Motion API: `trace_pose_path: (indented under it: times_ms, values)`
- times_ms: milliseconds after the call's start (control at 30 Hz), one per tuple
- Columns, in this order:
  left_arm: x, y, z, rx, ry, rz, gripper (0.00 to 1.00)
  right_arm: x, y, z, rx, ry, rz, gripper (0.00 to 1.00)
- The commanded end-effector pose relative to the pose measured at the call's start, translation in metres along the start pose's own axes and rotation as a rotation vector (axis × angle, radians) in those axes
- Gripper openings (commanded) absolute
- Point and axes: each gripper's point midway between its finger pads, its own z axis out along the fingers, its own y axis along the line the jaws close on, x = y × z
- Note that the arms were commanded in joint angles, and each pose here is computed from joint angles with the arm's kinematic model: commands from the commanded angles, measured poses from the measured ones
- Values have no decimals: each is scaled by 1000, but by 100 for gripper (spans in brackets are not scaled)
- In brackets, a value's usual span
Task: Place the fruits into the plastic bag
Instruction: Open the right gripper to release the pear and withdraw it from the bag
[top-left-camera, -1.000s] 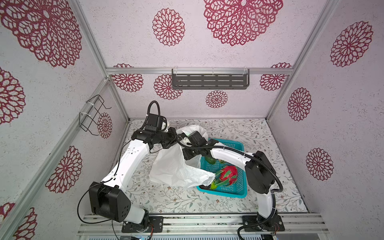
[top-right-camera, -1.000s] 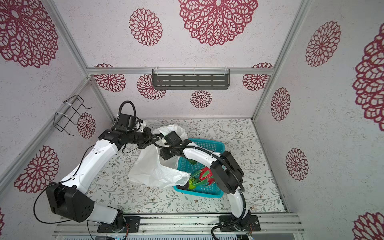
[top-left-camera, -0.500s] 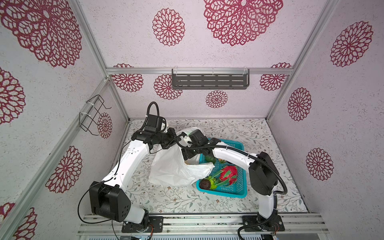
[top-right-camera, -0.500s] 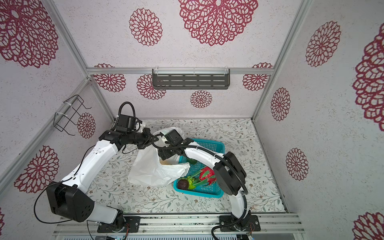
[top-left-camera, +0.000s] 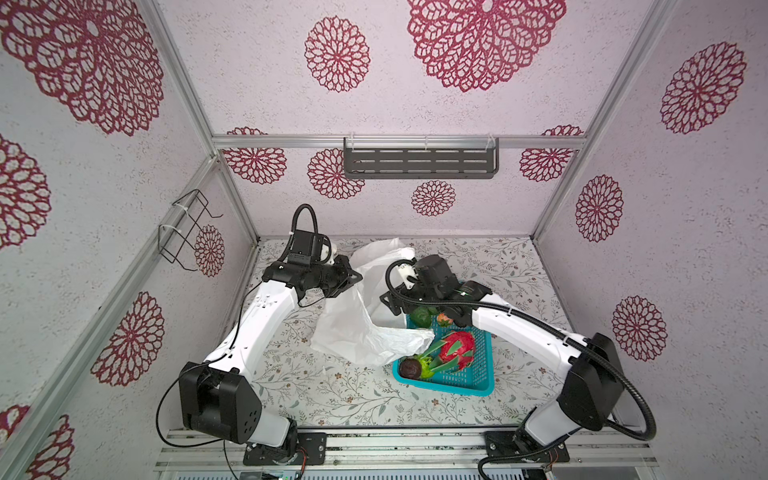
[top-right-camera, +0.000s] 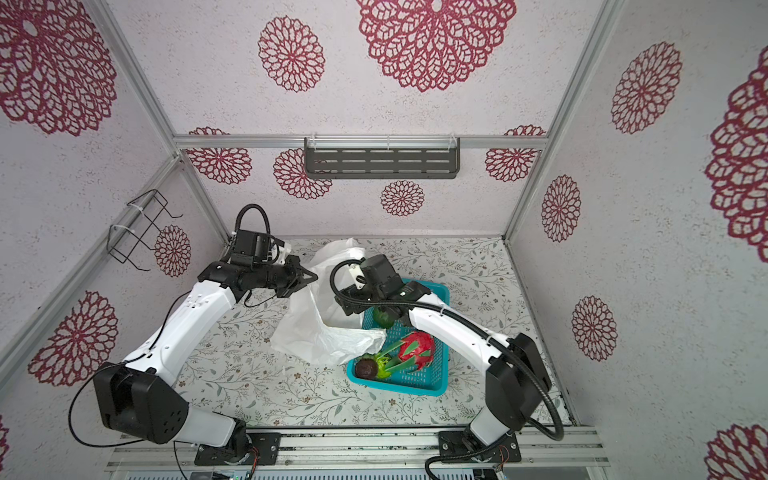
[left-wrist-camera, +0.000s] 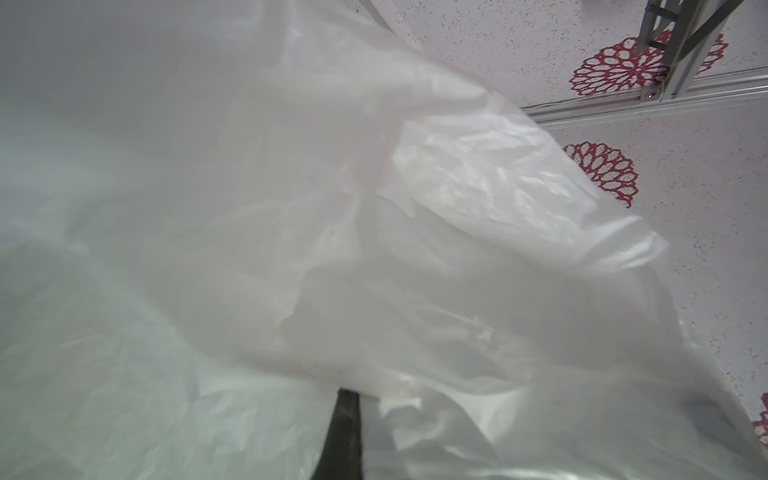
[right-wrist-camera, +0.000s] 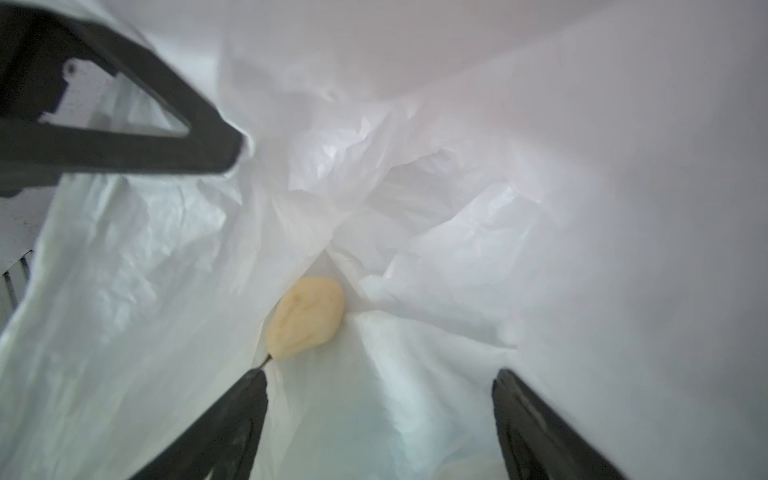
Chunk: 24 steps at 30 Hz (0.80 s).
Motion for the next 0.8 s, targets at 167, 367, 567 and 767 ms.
trace_pose_path:
  times_ms: [167,367,567,767]
  values:
    - [-12,14,5,-45,-24,-19,0,-12,-25,-28,-29,-90,108,86]
    - [-14,16,8,-53,-24,-24,0,18,-1,-7,-151,83,66,84]
    - [-17,14,8,-50,-26,-25,0,57,31,9,-227,265,-18,85]
    - [-18,14,11,-48,-27,-26,0,77,37,17,-230,359,-28,98]
